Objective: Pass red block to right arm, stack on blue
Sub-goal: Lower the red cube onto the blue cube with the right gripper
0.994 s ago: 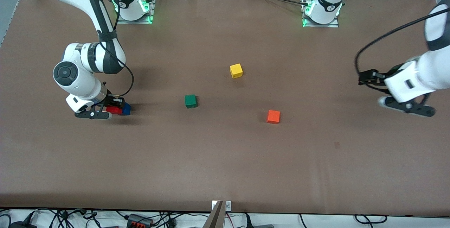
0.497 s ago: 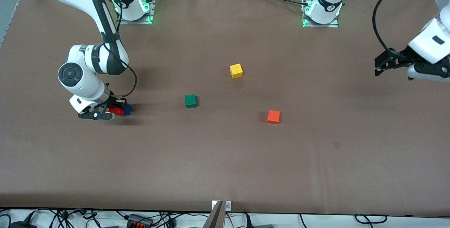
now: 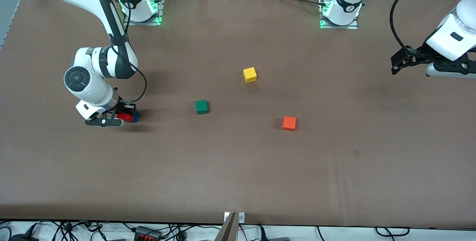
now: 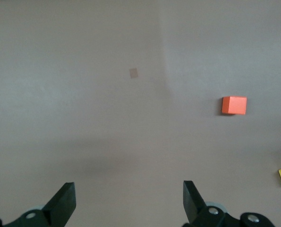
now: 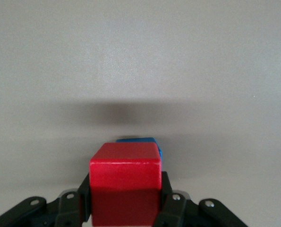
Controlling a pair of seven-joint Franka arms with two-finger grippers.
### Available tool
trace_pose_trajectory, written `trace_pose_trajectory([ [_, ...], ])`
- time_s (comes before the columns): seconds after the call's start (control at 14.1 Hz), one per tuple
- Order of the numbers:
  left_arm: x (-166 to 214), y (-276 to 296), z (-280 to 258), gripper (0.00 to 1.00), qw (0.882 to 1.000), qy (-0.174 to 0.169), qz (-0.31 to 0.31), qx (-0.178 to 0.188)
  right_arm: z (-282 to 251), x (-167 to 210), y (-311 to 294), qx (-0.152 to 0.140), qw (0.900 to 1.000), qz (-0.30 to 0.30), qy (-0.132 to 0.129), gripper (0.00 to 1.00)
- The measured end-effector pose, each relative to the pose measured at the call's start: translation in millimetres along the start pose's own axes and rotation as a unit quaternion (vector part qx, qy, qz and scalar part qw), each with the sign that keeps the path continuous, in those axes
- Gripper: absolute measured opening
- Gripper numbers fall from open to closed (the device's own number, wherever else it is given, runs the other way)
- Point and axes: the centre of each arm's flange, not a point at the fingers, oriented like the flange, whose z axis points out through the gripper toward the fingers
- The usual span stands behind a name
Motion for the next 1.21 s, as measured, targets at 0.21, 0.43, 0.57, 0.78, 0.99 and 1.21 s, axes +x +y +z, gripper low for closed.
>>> trace_pose_trajectory([
  [0.21, -2.1, -0.6, 1.5, 1.00, 1.000, -0.007, -0.005, -0.007, 0.7, -0.9, 0.1, 0.000, 1.000, 0.000, -0.004, 0.56],
  [0.43, -2.3, -12.2, 2.1, 1.00, 1.000, -0.008, -0.019, -0.017, 3.1, -3.1, 0.5, -0.001, 1.000, 0.000, -0.009, 0.56],
  [0.57, -2.6, -18.2, 2.7, 1.00, 0.999, -0.009, -0.025, -0.018, 4.8, -4.4, 1.3, -0.001, 1.000, 0.001, -0.011, 0.56],
  [0.78, -2.9, -19.7, 3.6, 1.00, 0.999, -0.011, -0.026, -0.018, 5.8, -5.3, 1.8, -0.001, 1.000, 0.005, -0.014, 0.56],
  [0.99, -3.0, -19.6, 3.8, 1.00, 0.999, -0.011, -0.026, -0.018, 0.6, -6.3, 2.3, 0.000, 1.000, 0.007, -0.022, 0.79],
  [1.21, -2.6, -17.4, 2.9, 1.00, 0.999, -0.010, -0.024, -0.018, -25.7, -1.8, 6.5, 0.008, 0.999, 0.012, -0.029, 1.00],
])
